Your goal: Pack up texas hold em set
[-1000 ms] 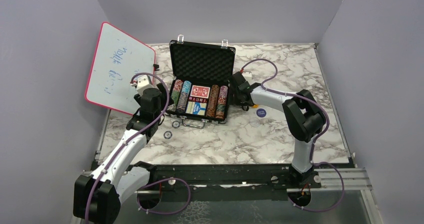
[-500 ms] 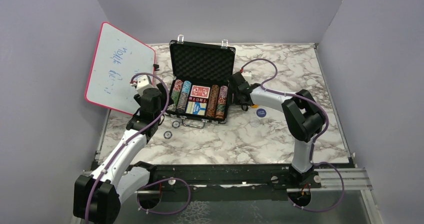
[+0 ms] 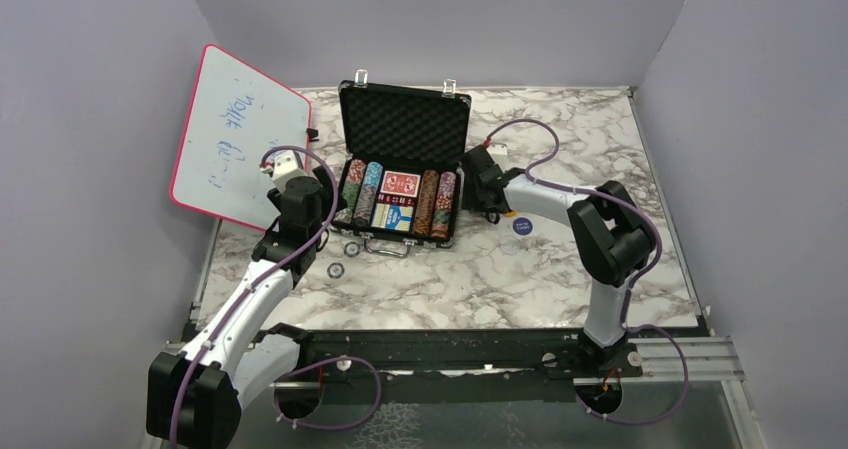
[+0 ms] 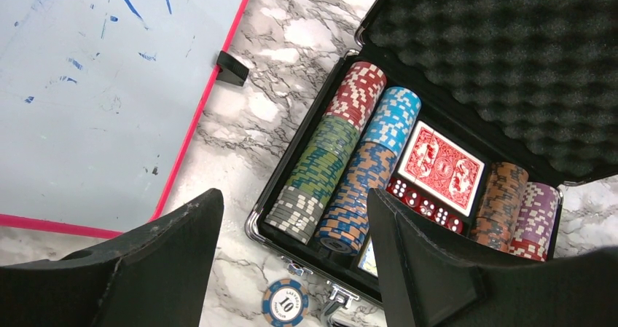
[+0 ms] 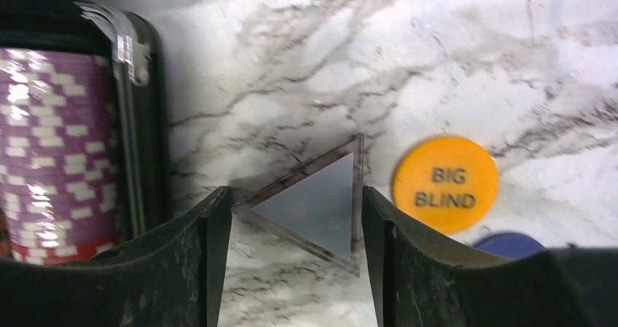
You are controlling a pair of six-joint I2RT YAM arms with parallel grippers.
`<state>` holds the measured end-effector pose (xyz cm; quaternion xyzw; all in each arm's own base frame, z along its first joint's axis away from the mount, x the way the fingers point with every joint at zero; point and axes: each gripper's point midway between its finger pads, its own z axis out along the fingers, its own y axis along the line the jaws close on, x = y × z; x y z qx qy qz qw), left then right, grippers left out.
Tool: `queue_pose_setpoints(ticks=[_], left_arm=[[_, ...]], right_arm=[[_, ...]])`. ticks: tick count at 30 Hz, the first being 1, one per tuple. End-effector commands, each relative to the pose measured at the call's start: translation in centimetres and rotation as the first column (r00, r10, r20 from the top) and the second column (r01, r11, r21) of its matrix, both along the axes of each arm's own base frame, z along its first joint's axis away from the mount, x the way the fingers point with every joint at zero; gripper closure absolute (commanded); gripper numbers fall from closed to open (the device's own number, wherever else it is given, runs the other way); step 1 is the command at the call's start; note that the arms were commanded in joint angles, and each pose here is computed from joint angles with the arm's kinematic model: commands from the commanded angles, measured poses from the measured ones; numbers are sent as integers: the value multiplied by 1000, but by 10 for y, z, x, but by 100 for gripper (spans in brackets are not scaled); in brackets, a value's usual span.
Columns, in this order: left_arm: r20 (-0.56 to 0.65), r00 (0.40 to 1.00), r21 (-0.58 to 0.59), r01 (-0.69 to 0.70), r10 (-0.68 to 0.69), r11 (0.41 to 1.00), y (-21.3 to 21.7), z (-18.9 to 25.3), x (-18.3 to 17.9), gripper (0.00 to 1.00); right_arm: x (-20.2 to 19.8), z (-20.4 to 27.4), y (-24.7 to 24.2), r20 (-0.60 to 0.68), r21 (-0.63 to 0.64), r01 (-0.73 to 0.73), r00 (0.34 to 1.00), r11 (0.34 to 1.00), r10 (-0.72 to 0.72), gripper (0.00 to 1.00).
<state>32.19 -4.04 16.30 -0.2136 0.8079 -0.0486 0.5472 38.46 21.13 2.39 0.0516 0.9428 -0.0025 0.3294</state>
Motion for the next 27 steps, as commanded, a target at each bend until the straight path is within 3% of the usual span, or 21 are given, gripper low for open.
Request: queue_pose_setpoints(ticks=[1,10,17,27], left_arm=[[45,999,2,-31,31,1000,7,13,1,25],[58,998,-2,-38,38,999,8,15,-1,25],[46,999,-17,-24,24,1000,5,23,-2,25],[39,997,13,-61,61,998,13,16,-4,24]], right_arm=[[-14,25,-11,3,-8,9,1000,1000,-9,45],[-15,96,64,156,122,-166,977,979,146,46],[1,101,141,212,93,-302,937,949,278,46],[34,78,191,200,49,-346,923,937,330,46]])
